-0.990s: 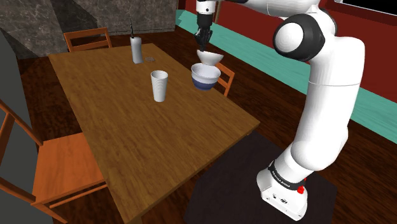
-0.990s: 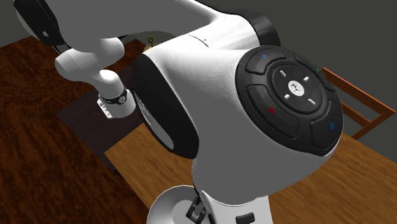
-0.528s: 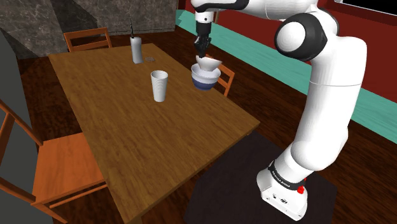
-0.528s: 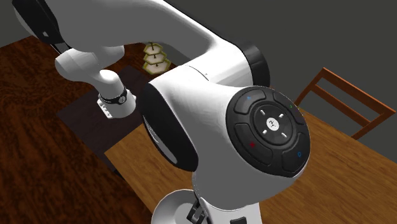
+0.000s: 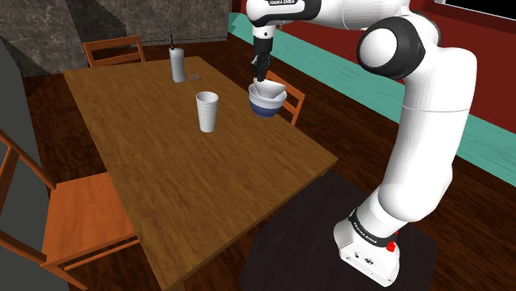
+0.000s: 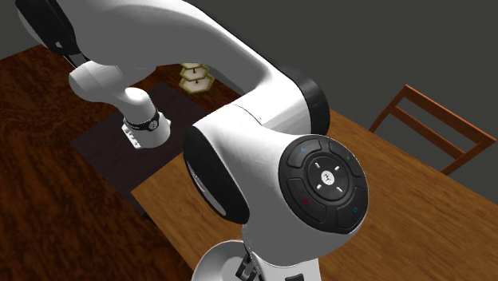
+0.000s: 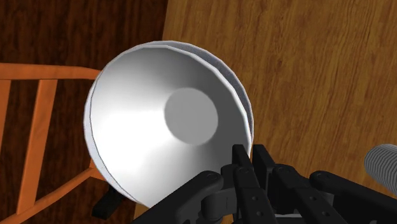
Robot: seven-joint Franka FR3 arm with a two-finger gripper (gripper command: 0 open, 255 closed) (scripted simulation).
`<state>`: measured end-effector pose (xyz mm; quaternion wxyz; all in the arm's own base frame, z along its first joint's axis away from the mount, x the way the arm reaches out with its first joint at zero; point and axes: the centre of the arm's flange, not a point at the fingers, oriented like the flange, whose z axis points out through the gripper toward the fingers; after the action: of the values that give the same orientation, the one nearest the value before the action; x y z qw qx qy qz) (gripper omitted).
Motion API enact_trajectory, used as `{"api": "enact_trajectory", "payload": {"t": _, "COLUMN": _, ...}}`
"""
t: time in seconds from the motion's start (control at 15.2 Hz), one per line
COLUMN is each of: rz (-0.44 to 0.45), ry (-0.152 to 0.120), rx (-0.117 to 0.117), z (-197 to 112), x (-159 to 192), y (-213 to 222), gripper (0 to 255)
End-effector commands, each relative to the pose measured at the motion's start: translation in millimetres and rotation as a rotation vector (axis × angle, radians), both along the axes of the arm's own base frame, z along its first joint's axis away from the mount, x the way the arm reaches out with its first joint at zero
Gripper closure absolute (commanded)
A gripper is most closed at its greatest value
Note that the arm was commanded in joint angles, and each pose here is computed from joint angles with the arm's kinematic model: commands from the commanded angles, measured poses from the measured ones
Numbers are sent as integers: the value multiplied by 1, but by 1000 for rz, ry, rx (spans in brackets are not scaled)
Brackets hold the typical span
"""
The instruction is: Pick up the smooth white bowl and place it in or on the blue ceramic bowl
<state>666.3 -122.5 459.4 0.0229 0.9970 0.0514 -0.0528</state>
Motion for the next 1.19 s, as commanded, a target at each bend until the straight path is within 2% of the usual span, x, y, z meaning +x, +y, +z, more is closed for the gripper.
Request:
{"api": "enact_trajectory", "payload": {"t": 0.0, "rz": 0, "ry": 0, "rx": 0, "z": 0, "x": 0, "y": 0, "gripper": 255}}
{"api": "enact_trajectory", "payload": {"t": 0.2, "rz": 0, "ry": 0, "rx": 0, "z": 0, "x": 0, "y": 0, "gripper": 255}}
{"api": "enact_trajectory", "payload": {"t": 0.26, "rz": 0, "ry": 0, "rx": 0, "z": 0, "x": 0, "y": 0, "gripper": 0}}
{"api": "enact_trajectory", "payload": {"t": 0.59, "rz": 0, "ry": 0, "rx": 0, "z": 0, "x": 0, "y": 0, "gripper": 0}}
{"api": "enact_trajectory", "payload": {"t": 0.86, "rz": 0, "ry": 0, "rx": 0, "z": 49, "x": 5, "y": 2, "gripper": 0}}
{"api": "enact_trajectory", "payload": {"t": 1.12, "rz": 0, "ry": 0, "rx": 0, "z": 49, "x": 5, "y": 2, "gripper": 0}}
